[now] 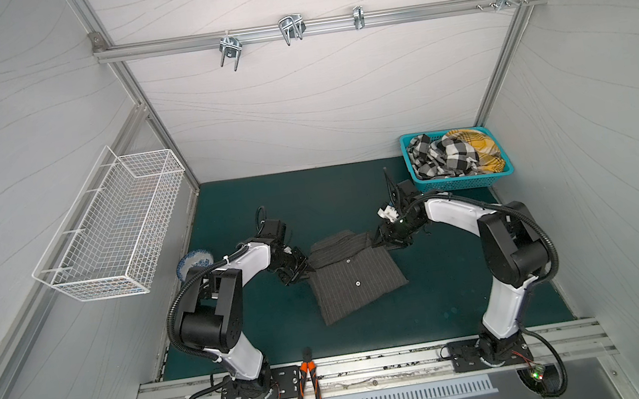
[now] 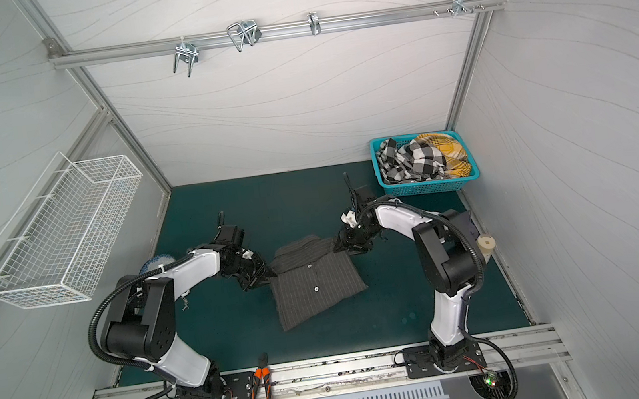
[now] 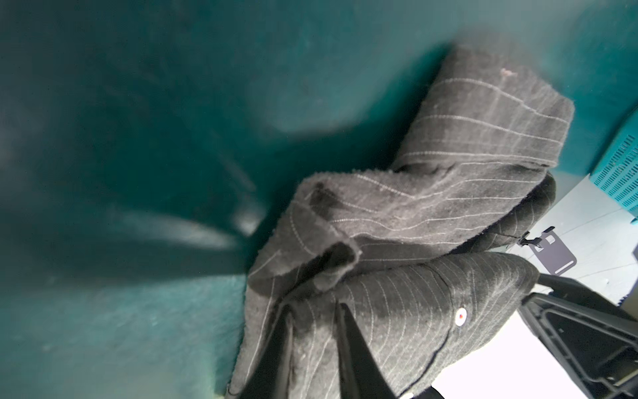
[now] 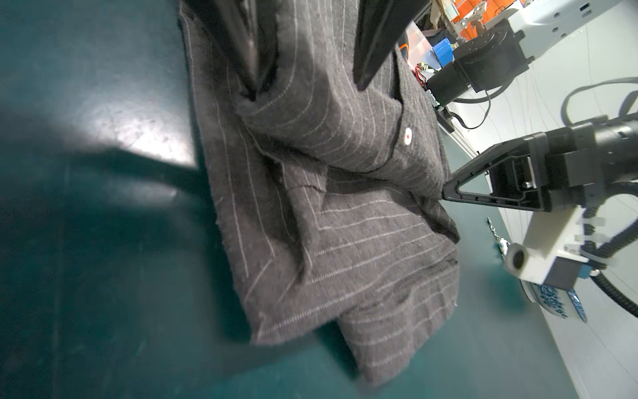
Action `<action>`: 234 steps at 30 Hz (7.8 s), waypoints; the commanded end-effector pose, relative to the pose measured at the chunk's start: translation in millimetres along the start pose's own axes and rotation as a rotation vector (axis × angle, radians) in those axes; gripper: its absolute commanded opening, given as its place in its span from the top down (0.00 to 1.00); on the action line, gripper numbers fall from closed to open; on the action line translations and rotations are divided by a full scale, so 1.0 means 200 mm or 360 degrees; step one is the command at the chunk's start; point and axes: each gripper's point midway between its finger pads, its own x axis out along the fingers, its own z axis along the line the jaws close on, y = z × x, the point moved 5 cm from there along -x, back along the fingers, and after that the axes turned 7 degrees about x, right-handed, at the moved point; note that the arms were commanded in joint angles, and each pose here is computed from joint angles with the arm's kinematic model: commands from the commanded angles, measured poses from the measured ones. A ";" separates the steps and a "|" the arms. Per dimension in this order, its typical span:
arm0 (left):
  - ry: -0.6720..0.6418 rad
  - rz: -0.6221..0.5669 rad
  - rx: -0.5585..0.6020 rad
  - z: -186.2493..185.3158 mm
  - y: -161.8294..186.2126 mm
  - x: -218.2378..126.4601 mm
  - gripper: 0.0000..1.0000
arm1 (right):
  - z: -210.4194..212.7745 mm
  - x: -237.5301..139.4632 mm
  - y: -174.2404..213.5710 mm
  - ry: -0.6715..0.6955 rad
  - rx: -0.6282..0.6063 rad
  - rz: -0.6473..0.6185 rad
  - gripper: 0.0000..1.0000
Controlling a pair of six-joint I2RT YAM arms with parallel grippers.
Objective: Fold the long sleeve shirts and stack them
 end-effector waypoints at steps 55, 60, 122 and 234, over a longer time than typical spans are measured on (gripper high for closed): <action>0.0030 -0.0650 0.0327 -0.46 -0.53 -0.50 0.37 | 0.21 -0.16 -0.50 0.0137 -0.0026 -0.0363 0.34; -0.0142 -0.0474 0.0344 -0.34 -0.35 -0.39 0.33 | 0.16 -0.11 -0.41 0.0252 -0.0040 -0.0257 0.36; -0.0169 -0.0020 0.0251 -0.15 -0.47 0.04 0.48 | -0.12 0.14 -0.01 0.0080 0.0262 0.0121 0.15; 0.0064 -0.0233 0.0468 -0.02 0.38 -0.47 0.53 | -0.11 -0.30 0.53 0.0593 0.0111 -0.0306 0.48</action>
